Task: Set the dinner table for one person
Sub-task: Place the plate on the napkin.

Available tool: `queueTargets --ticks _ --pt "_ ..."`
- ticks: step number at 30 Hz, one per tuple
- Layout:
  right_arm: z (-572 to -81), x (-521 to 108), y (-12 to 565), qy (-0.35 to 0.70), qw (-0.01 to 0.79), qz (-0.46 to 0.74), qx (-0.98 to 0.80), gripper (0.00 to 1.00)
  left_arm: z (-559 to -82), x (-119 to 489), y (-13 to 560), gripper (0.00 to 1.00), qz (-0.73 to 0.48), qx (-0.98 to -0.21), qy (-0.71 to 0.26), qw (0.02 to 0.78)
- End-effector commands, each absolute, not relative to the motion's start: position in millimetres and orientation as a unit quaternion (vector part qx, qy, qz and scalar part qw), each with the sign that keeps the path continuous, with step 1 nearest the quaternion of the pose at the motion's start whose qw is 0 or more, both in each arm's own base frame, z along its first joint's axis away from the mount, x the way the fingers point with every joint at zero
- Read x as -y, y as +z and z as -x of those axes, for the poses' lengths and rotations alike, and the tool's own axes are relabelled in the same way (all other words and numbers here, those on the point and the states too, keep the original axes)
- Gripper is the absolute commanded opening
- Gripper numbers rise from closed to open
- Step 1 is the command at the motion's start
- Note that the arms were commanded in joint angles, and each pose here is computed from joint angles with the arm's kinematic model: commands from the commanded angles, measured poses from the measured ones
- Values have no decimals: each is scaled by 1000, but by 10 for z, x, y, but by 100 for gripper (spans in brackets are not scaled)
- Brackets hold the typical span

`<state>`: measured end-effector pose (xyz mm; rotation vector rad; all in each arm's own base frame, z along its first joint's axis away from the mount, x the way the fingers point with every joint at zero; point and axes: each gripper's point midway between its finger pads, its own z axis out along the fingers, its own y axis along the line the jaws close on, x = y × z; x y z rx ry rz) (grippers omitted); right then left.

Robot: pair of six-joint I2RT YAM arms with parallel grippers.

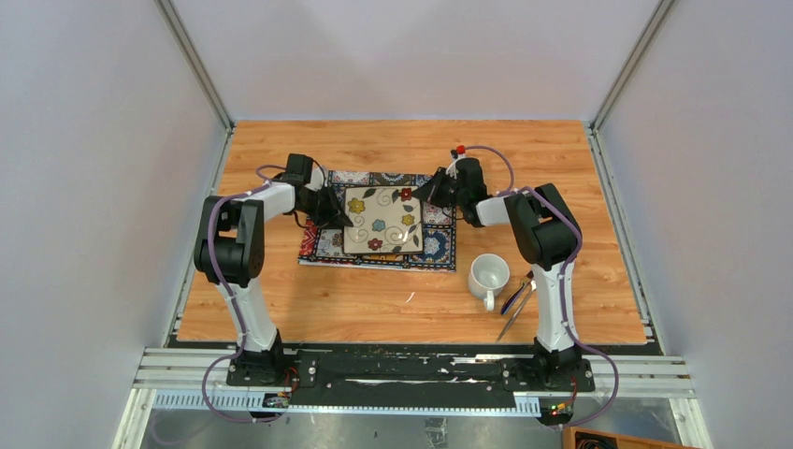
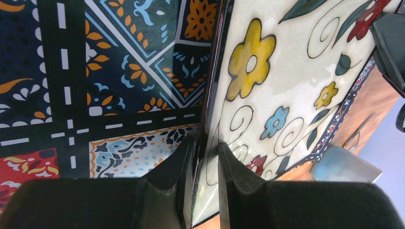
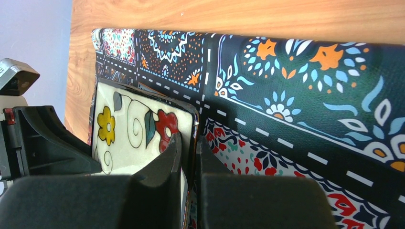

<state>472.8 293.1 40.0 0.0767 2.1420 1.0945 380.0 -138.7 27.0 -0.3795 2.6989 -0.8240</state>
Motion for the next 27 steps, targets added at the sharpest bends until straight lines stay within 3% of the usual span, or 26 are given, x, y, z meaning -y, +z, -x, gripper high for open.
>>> queueTargets --ticks 1,12,22,27 --pt "-4515 -3130 190 414 344 35 -842 0 -4201 1220 236 12 147 -933 -249 213" --pt "-4513 -3109 132 408 343 28 -846 4 -4202 1216 190 37 149 -935 -246 207" --pt "-4514 -3067 123 401 345 26 -848 22 -4182 1181 174 41 148 -939 -235 205" --pt "-4538 -3015 129 396 349 24 -849 22 -4162 1127 124 43 152 -942 -224 198"
